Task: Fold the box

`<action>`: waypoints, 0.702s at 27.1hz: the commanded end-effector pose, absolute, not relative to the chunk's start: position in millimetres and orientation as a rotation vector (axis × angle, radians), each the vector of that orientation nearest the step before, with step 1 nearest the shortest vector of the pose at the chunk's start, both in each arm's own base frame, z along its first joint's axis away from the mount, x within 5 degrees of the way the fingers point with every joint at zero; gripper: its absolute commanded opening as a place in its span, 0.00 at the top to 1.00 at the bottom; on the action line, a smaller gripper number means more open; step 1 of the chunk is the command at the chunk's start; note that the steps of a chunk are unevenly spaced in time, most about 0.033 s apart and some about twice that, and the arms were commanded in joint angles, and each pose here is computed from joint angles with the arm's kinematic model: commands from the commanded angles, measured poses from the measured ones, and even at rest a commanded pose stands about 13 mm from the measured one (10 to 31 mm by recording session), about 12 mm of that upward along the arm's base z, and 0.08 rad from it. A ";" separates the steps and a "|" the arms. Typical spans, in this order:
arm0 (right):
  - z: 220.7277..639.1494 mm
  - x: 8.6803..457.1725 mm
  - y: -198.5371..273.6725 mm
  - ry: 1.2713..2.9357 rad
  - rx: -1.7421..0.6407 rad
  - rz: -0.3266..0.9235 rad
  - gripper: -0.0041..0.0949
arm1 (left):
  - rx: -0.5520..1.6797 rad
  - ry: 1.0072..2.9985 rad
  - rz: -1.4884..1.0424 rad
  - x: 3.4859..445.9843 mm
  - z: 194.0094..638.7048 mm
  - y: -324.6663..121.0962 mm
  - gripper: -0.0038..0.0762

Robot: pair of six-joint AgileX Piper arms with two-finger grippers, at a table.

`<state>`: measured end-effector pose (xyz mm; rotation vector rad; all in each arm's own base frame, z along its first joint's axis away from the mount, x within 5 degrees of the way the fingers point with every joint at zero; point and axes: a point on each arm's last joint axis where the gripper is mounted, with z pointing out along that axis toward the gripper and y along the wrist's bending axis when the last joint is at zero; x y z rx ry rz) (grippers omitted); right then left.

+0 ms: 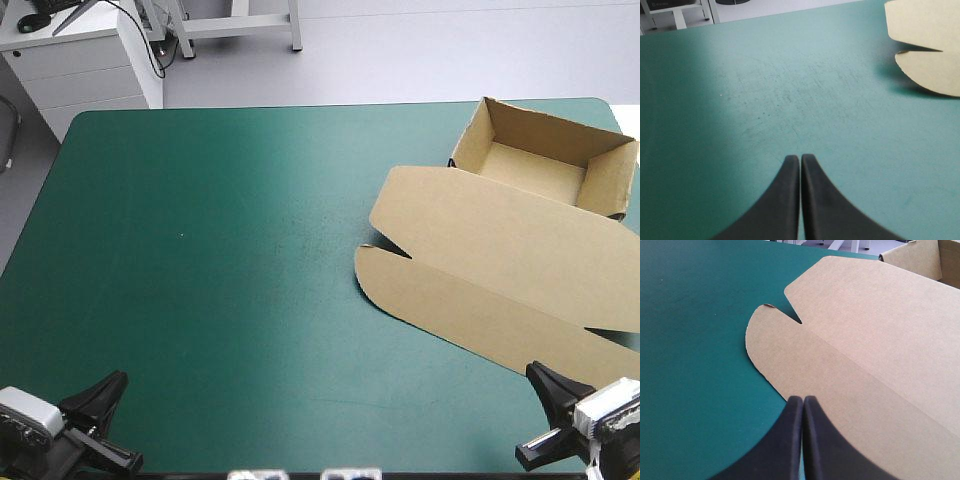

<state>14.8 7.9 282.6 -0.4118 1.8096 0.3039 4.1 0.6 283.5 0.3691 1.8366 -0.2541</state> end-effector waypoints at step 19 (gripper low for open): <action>293.4 14.7 8.4 1.716 -0.390 0.326 0.97 | 0.332 1.734 -0.294 6.6 291.1 -1.1 0.96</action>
